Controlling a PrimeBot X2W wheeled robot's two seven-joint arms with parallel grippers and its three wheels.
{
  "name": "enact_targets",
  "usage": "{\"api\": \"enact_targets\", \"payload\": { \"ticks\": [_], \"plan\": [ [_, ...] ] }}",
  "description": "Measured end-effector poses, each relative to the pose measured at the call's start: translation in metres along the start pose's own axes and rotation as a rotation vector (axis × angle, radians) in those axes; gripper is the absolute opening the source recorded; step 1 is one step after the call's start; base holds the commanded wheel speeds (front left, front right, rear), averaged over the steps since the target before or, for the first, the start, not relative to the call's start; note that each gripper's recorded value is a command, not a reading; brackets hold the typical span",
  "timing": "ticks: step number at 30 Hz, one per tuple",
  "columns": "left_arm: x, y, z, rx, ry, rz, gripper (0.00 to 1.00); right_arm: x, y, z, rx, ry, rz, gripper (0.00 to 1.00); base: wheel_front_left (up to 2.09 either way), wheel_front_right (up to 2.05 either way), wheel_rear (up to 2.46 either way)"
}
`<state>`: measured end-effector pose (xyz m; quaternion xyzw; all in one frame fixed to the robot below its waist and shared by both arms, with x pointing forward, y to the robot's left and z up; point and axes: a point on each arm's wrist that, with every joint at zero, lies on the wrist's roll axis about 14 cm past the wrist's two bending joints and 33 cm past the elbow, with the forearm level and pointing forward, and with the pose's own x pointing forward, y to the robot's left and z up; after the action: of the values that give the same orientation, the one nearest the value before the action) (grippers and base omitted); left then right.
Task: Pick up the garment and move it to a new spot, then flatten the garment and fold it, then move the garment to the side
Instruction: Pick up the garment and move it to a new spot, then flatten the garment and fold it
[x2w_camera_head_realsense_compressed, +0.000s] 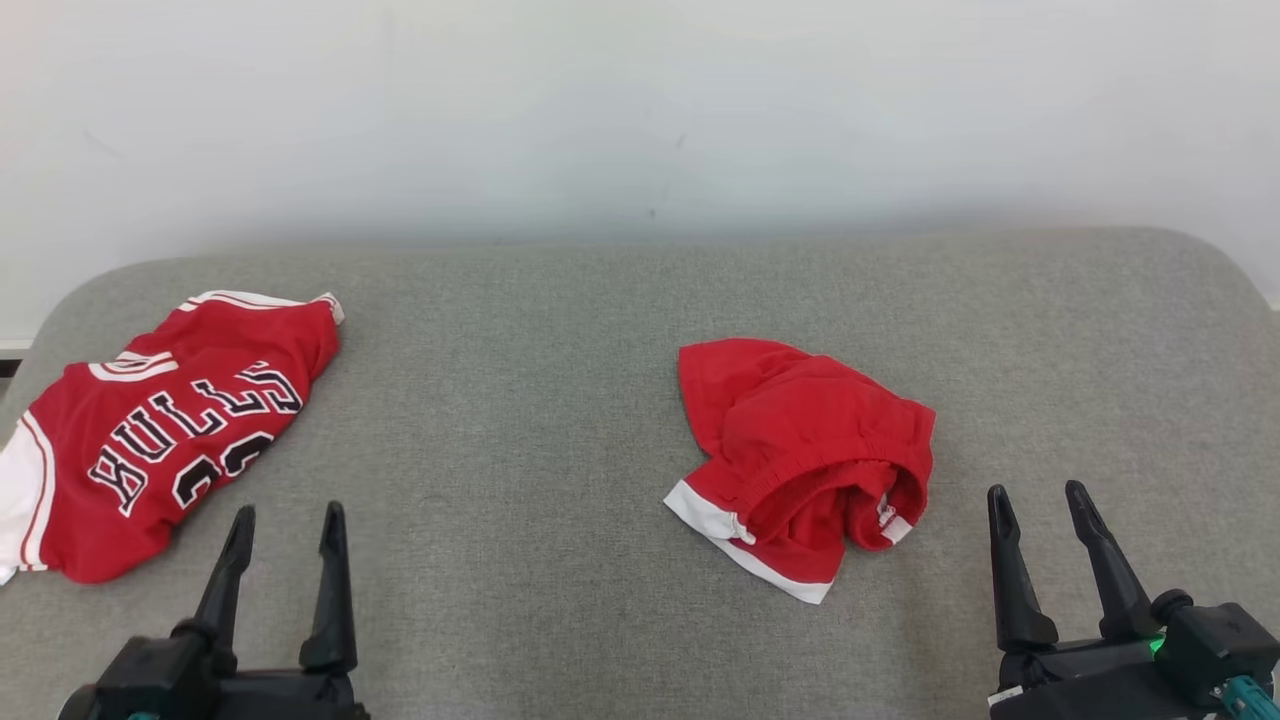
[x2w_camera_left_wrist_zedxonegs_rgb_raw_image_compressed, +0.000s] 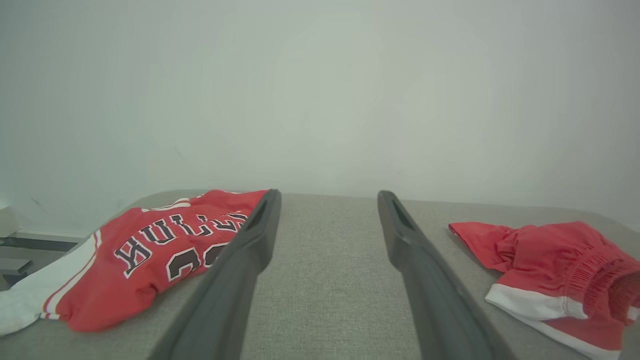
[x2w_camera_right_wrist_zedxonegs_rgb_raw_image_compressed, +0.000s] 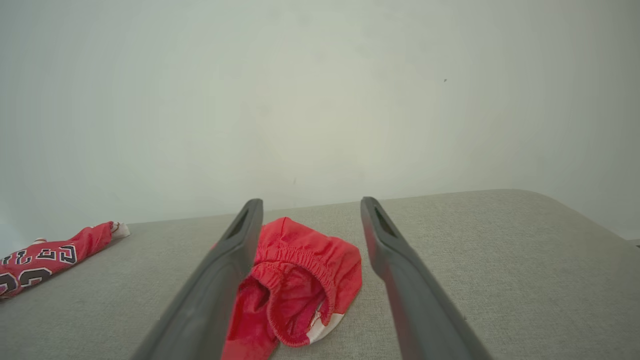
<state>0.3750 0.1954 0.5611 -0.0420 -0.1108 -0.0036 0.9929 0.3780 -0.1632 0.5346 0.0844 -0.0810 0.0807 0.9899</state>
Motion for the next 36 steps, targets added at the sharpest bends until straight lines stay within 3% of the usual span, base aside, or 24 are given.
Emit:
{"api": "enact_targets", "payload": {
  "ticks": [36],
  "plan": [
    [-0.020,0.015,-0.015,0.012,0.029,0.032,1.00,-0.008,0.001,-0.012,0.005,0.042,0.009,1.00,0.00,0.00,0.00]
  ]
}}
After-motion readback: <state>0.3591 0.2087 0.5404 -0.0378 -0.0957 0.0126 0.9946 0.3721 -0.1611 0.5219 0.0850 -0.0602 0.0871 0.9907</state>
